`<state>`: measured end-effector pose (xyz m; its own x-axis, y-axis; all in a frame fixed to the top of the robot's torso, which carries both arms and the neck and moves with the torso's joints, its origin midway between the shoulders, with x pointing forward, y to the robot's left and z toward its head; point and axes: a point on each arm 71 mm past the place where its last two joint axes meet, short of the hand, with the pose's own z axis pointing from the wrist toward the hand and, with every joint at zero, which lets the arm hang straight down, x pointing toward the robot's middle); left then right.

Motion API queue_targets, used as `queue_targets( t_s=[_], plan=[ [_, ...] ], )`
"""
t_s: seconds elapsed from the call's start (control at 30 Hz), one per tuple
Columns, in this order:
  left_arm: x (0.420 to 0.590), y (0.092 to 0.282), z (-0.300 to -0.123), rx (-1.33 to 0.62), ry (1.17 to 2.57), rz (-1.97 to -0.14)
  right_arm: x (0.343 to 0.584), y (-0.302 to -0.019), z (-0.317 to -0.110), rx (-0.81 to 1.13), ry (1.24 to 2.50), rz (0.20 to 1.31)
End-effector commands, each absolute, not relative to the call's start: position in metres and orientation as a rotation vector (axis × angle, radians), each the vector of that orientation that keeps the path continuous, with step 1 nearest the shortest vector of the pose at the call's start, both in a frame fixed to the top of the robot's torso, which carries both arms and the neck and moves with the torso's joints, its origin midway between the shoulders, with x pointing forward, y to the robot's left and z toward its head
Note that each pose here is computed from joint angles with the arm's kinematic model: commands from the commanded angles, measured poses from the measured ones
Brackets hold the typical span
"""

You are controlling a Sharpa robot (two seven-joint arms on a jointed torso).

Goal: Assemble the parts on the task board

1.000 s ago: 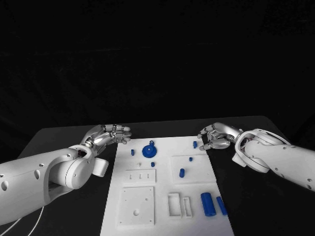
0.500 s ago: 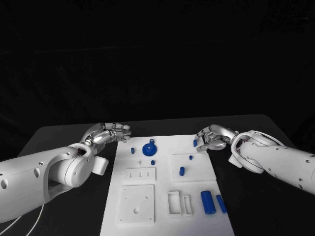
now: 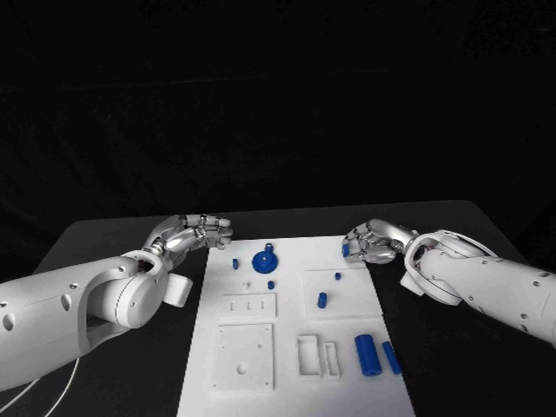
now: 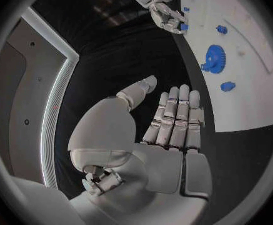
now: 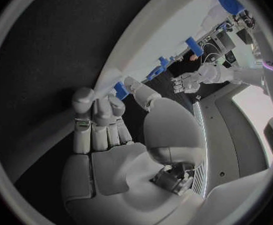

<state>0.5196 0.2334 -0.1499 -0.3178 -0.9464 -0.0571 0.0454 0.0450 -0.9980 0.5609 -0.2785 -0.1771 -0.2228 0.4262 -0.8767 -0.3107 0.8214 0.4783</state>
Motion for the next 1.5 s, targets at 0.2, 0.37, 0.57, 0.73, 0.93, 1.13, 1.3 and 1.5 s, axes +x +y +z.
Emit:
queue_targets(
  t_s=[0.2,0.37,0.57,0.73,0.93,1.13,1.3,1.5],
  plan=[
    [0.5187,0.2316,-0.1481,-0.95,1.44,-1.443,0.5609,-0.2763,-0.1781,0.088,1.665,0.691],
    [0.5186,0.2319,-0.1481,-0.95,1.439,-1.441,0.561,-0.2757,-0.1784,0.088,1.666,0.69],
    [0.5187,0.2322,-0.1481,-0.951,1.439,-1.44,0.561,-0.2753,-0.1785,0.088,1.666,0.689],
    [0.5186,0.2329,-0.1482,-0.952,1.439,-1.439,0.561,-0.2751,-0.1786,0.086,1.666,0.688],
    [0.5184,0.2328,-0.1482,-0.951,1.44,-1.439,0.5609,-0.2743,-0.1786,0.082,1.663,0.687],
    [0.5185,0.2335,-0.1482,-0.952,1.439,-1.437,0.5609,-0.2747,-0.1781,0.08,1.654,0.68],
    [0.5183,0.2332,-0.1481,-0.951,1.439,-1.438,0.5609,-0.2743,-0.1777,0.078,1.647,0.677],
    [0.5183,0.2333,-0.1481,-0.951,1.439,-1.439,0.5609,-0.2737,-0.1761,0.081,1.623,0.673]
  ],
)
